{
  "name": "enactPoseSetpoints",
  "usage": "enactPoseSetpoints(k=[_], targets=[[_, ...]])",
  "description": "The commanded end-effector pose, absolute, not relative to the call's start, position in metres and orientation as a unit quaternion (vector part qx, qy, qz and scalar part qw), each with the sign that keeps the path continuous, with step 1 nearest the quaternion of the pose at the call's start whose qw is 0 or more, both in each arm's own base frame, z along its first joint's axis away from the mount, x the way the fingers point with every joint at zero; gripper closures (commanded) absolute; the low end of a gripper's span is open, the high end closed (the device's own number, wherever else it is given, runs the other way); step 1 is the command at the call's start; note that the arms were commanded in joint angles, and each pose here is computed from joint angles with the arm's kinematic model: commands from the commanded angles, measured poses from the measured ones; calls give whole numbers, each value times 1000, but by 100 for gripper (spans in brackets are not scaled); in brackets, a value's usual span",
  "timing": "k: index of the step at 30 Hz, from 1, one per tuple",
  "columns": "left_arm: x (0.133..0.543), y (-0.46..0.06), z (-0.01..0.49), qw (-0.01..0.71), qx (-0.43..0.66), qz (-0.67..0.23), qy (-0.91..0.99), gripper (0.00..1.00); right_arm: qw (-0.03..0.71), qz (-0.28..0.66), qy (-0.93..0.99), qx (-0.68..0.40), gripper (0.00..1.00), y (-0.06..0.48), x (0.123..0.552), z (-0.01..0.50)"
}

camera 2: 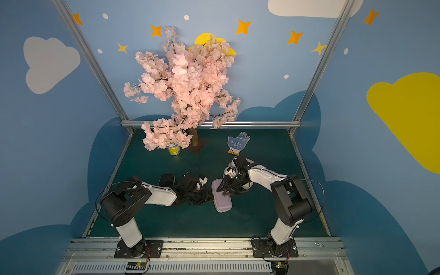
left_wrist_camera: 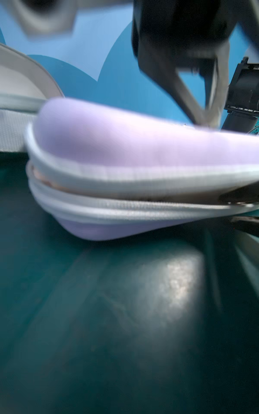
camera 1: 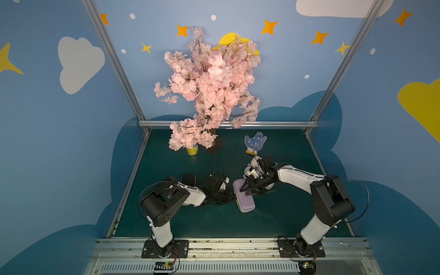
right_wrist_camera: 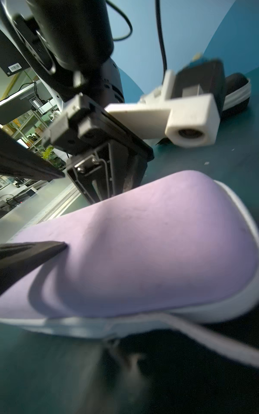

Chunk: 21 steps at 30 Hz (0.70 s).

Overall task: Put umbrellas into zippered umbrella sleeves
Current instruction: Close the umbrella sleeve at the center of the board.

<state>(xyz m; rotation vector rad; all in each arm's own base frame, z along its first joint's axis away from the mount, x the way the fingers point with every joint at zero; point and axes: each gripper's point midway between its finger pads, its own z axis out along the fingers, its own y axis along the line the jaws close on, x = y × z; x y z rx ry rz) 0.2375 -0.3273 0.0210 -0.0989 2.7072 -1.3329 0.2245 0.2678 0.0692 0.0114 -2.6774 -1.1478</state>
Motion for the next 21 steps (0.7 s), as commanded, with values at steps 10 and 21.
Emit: enactPoseSetpoints(k=[10, 21], targets=[[236, -289, 38, 69, -55, -458, 885, 80, 134, -290, -948, -13, 65, 248, 211, 22], [242, -320, 43, 55, -68, -494, 865, 49, 101, -393, -914, 22, 68, 272, 228, 86]])
